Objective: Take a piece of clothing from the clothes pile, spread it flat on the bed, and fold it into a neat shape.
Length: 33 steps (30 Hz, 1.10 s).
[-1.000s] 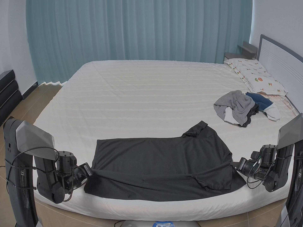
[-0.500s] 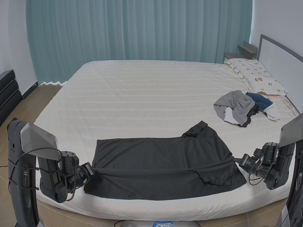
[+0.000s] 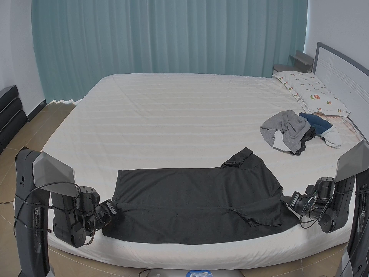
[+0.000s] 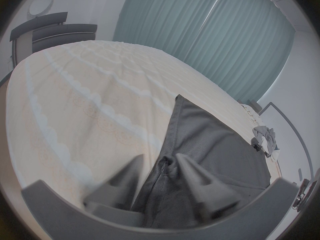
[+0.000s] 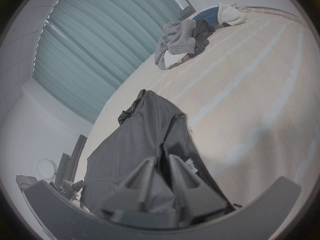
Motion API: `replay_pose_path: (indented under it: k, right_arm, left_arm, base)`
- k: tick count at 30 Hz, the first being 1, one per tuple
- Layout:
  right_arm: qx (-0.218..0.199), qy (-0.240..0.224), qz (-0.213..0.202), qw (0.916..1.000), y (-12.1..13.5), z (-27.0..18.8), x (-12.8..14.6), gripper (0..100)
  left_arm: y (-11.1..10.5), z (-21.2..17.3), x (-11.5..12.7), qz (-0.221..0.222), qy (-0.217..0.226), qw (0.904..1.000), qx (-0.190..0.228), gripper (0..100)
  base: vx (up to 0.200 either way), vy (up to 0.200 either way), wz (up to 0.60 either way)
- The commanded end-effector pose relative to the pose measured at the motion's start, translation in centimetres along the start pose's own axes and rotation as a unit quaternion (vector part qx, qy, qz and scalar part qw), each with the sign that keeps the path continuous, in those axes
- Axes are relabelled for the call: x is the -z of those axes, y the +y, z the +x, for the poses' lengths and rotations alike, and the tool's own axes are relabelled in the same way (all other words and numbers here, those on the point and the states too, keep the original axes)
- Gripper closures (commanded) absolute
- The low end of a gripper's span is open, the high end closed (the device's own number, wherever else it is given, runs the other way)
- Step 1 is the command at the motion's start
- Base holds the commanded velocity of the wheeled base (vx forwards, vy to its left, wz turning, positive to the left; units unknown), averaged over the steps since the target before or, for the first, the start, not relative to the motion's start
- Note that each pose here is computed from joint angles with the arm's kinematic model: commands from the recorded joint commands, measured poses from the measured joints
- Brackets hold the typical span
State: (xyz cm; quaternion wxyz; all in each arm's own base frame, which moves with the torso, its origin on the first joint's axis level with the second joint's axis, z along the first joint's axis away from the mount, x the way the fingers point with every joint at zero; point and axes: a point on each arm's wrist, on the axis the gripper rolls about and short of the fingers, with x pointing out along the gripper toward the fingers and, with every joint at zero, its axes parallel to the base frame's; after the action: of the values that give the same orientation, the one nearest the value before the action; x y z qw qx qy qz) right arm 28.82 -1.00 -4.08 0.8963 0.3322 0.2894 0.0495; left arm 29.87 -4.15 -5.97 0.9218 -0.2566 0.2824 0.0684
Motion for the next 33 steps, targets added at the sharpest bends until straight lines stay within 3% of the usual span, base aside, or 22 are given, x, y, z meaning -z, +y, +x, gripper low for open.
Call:
replay_pose_path:
  k: [1,6,10,17,33]
  right_arm:
    - [-0.009,-0.018,0.000,0.9998,0.2,-0.1,-0.8,0]
    - [-0.029,-0.065,0.046,0.9964,1.1,-1.0,-3.2,0]
    - [-0.033,-0.073,0.072,0.9942,1.1,-1.0,-3.7,0]
    - [-0.031,-0.068,0.074,0.9945,0.9,-0.7,-3.4,0]
    - [-0.031,-0.062,0.074,0.9949,1.0,-0.5,-3.1,0]
  left_arm:
    - [0.1,-0.1,0.1,-0.001,-0.001,1.0000,-0.002,0]
    - [-0.2,-1.4,-0.9,-0.007,-0.026,0.9995,0.014,0]
    - [-0.6,-1.8,-1.4,-0.023,-0.036,0.9989,0.022,0]
    - [-1.3,-2.4,-2.1,-0.056,-0.045,0.9966,0.040,0]
    - [-2.3,-2.4,-1.8,-0.049,-0.046,0.9963,0.053,0]
  base:
    - [0.000,0.000,0.00]
    - [0.000,0.000,0.00]
    - [0.000,0.000,0.00]
    - [0.000,0.000,0.00]
    - [0.000,-0.075,0.00]
